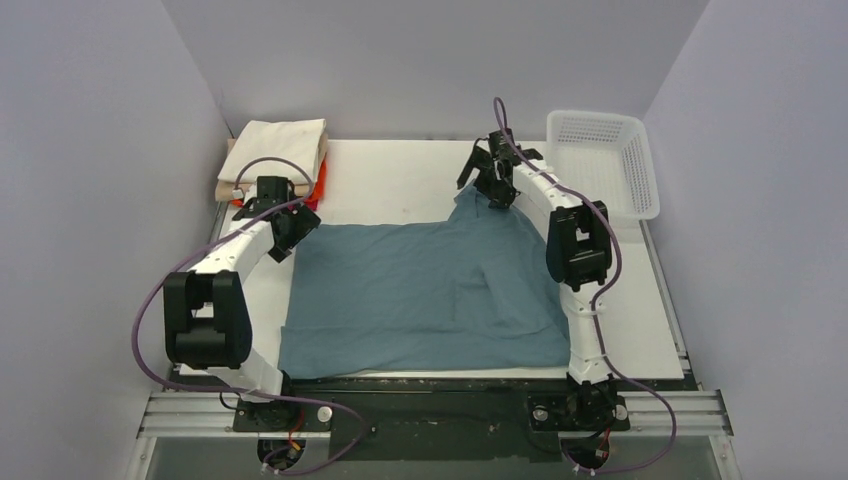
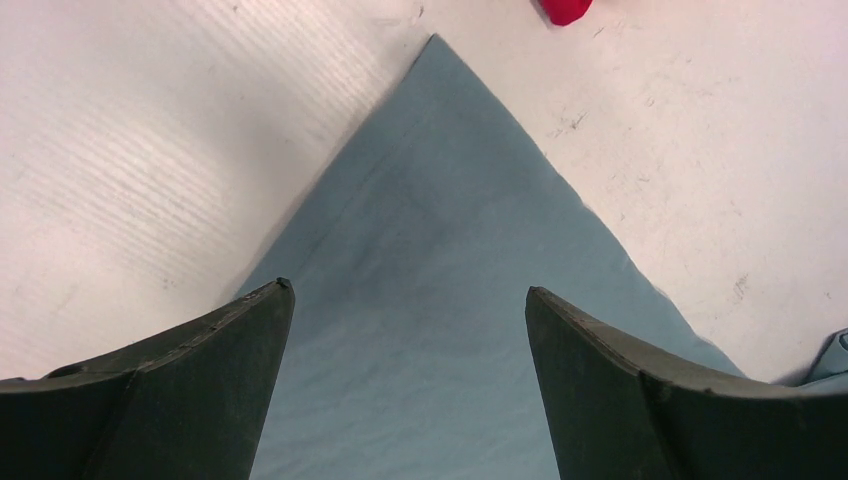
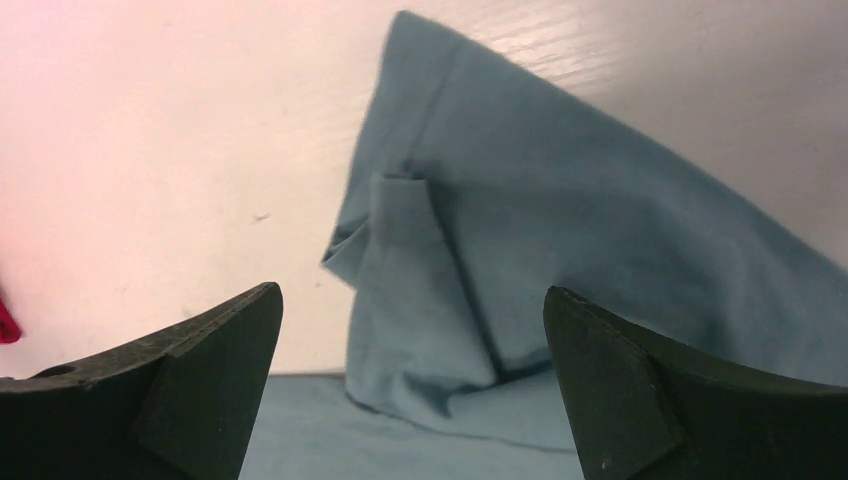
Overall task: Fold and stack the t-shirts
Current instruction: Grab the side of the flattened tshirt furthest away from the robot with both arms
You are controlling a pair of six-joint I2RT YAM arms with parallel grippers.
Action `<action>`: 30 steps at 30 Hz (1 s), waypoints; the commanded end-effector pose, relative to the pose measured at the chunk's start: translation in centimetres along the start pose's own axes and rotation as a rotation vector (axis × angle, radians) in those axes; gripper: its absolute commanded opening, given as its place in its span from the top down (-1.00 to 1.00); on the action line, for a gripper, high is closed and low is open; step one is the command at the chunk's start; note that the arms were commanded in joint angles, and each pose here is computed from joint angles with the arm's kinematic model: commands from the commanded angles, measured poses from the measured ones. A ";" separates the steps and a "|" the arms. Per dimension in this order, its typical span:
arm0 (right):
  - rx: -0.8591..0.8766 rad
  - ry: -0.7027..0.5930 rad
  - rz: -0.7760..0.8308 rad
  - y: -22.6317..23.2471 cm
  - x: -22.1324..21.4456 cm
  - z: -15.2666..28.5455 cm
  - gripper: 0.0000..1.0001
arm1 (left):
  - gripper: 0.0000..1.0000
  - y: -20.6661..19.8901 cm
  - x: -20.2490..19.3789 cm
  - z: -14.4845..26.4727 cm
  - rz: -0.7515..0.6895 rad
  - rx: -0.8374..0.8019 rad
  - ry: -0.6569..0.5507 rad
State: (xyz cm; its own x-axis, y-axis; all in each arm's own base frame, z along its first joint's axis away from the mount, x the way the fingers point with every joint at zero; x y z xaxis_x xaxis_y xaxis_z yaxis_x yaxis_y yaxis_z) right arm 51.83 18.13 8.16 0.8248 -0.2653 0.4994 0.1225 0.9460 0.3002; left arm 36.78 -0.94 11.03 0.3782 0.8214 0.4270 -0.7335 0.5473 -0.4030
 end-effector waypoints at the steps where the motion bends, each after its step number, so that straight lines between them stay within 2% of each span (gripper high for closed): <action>1: -0.011 0.015 -0.045 -1.2 0.6 -0.5 -1.00 | -0.94 -3.4 2.8 -0.7 -0.049 -0.082 -0.076; 9: -0.168 0.070 -0.083 -7.5 -2.6 -1.6 -0.98 | -0.94 -4.3 2.5 -2.5 -0.069 -0.107 -0.054; 15: -0.306 0.016 -0.099 -11.2 -2.8 0.5 -0.99 | -0.93 -4.6 2.7 -2.7 -0.078 -0.109 -0.060; 19: -0.308 -0.022 -0.072 -11.1 -1.4 1.6 -0.99 | -0.94 -5.6 3.5 -2.8 -0.094 -0.120 -0.073; 25: -0.176 -0.053 0.028 -8.0 2.4 2.9 -0.98 | -0.94 -6.4 4.9 -4.1 -0.154 -0.049 -0.090; 30: -0.196 -0.124 0.080 -7.6 5.2 3.9 -0.98 | -0.94 -7.0 5.3 -6.2 -0.186 -0.013 -0.086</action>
State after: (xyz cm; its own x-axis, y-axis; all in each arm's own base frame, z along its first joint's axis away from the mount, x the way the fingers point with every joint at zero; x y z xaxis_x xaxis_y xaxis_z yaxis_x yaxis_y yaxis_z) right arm 51.85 10.00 9.24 0.7840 -0.2558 0.5655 0.2045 0.9667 0.1538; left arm 45.95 -0.25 10.98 0.4418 0.7244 0.5291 -0.6507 0.6648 -0.3669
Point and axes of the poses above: each gripper's point midway between its finger pads, its own z axis back along the fingers, its own y axis along the line the jaws close on, x = y × z, the point moved 3 cm from there along z, back along the fingers, and after that the axes turned 10 degrees about z, right-handed, at the moved point
